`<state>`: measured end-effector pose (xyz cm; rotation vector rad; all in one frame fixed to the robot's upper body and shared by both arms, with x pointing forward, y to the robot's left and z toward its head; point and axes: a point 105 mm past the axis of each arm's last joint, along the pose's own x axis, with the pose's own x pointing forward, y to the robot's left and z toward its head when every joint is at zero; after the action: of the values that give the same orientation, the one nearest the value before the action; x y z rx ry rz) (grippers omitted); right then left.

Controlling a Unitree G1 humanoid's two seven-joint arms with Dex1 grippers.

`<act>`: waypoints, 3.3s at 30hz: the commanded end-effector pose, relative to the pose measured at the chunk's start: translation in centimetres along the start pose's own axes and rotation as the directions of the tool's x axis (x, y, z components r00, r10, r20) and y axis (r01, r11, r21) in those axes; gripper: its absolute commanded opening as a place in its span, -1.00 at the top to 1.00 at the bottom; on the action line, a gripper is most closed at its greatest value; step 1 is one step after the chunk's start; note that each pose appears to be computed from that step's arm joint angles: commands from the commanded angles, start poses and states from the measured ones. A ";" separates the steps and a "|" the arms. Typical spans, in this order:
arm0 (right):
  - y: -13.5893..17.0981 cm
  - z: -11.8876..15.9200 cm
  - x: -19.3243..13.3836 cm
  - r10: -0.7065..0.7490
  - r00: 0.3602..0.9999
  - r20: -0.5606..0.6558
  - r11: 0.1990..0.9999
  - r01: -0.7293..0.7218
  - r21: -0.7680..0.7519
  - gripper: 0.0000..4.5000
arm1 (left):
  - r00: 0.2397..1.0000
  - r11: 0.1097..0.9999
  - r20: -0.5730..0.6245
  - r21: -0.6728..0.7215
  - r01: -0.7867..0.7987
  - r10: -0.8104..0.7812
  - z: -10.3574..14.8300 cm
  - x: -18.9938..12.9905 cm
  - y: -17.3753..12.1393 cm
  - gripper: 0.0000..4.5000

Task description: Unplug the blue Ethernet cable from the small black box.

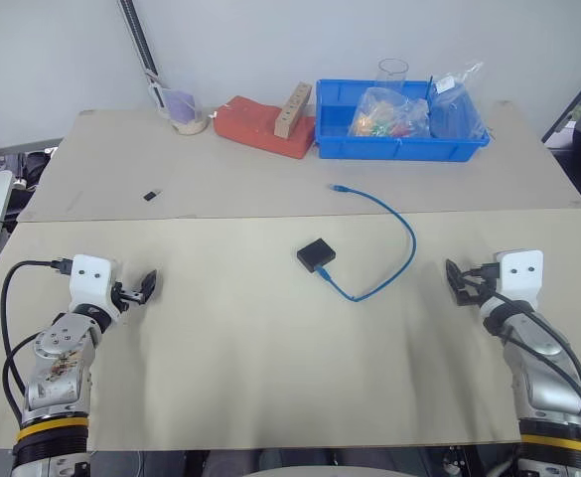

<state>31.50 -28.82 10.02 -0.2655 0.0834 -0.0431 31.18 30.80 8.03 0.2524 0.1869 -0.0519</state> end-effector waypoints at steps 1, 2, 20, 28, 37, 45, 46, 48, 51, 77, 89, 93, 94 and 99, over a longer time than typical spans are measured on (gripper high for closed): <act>0.0 3.7 -0.3 0.112 0.991 0.078 0.993 -0.109 -0.041 -1.00 | 0.981 0.987 0.112 0.028 0.156 -0.158 3.9 -0.4 -1.6 -0.99; 1.6 5.4 -0.8 0.257 0.963 0.082 0.965 -0.252 -0.068 -1.00 | 0.935 0.947 0.150 0.076 0.312 -0.320 5.8 -1.0 -3.9 -0.99; 19.0 4.9 -1.1 0.760 0.640 -0.116 0.644 -0.765 0.001 -1.00 | 0.370 0.346 0.023 0.416 0.841 -0.929 14.0 -6.2 -13.5 -0.99; 20.1 4.3 0.1 0.724 0.684 -0.090 0.688 -0.726 0.016 -0.47 | 0.399 0.365 0.010 0.423 0.829 -0.917 13.6 -6.2 -13.0 -1.00; 20.0 4.5 0.3 0.734 0.676 -0.068 0.678 -0.735 0.009 0.92 | 0.388 0.357 0.008 0.408 0.840 -0.922 13.5 -6.1 -13.2 -1.00; 17.9 10.4 -1.9 0.870 0.484 0.094 0.385 -0.549 -0.742 0.98 | 0.418 0.404 0.163 -0.113 0.908 -0.894 13.8 -3.8 -12.3 -1.00; 17.9 10.9 -2.3 0.892 0.443 0.096 0.325 -0.479 -0.815 0.98 | 0.400 0.375 0.172 -0.161 0.913 -0.900 13.9 -3.7 -12.5 -1.00; 18.0 11.8 -2.8 0.922 0.371 0.110 0.256 -0.372 -0.892 0.98 | 0.370 0.324 0.190 -0.232 0.917 -0.910 14.1 -3.5 -13.0 -1.00; 18.3 12.4 -3.2 0.947 0.298 0.119 0.206 -0.281 -0.937 0.98 | 0.360 0.305 0.207 -0.255 0.918 -0.910 14.5 -3.1 -13.4 -1.00; 19.8 14.4 -3.9 0.993 0.098 0.065 0.106 -0.516 -0.850 0.33 | 0.218 0.196 0.220 -0.118 0.973 -0.951 15.4 -3.8 -16.4 0.76; 19.0 16.1 -4.0 1.000 -0.004 0.002 -0.004 -0.994 -0.106 -0.49 | 0.144 0.143 0.212 -0.020 0.990 -0.967 15.7 -4.3 -16.7 0.76; 19.1 15.1 -3.8 0.999 -0.020 -0.033 -0.022 -0.999 -0.044 -0.49 | 0.139 0.139 0.213 -0.013 0.990 -0.967 15.8 -4.3 -16.7 0.76; 19.0 14.9 -3.9 0.999 -0.027 -0.043 -0.028 -0.999 -0.034 -0.49 | 0.138 0.138 0.213 -0.012 0.990 -0.967 15.9 -4.4 -16.6 0.76; 19.2 14.2 -3.6 0.998 -0.020 -0.054 -0.021 -1.000 -0.021 -0.25 | 0.135 0.137 0.210 -0.006 0.991 -0.968 15.8 -4.4 -16.6 0.76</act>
<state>29.89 -6.62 18.26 -0.1851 0.3342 1.5245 28.67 10.95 18.59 -0.1247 0.2255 -1.4377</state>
